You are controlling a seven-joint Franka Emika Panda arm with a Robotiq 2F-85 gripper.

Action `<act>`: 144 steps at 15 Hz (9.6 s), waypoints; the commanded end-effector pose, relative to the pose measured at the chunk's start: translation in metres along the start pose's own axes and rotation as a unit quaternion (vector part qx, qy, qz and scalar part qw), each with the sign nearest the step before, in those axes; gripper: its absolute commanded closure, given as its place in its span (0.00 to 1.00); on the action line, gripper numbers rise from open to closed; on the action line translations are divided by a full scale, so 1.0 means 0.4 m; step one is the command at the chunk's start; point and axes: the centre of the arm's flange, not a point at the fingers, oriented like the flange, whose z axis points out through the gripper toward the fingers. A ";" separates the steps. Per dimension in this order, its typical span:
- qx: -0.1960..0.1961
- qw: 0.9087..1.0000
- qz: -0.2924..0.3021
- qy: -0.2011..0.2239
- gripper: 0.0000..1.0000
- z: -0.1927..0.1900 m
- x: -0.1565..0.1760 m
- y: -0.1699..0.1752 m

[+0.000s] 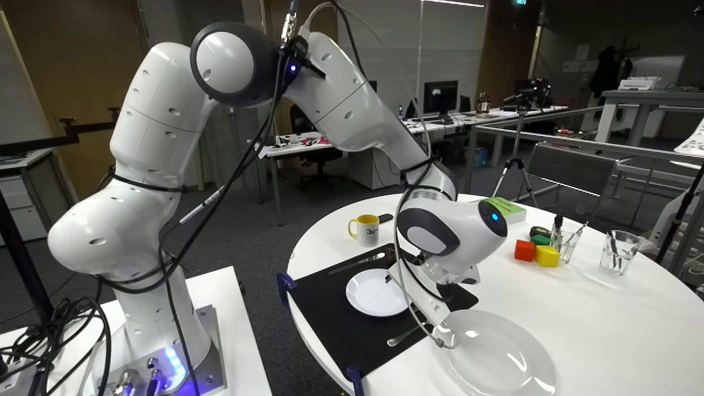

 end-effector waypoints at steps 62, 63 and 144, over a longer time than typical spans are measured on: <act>0.109 0.991 -0.063 -0.039 0.99 0.177 0.269 -0.191; 0.104 0.991 -0.066 -0.042 0.99 0.184 0.279 -0.212; 0.127 0.990 0.003 -0.059 0.99 0.363 0.408 -0.410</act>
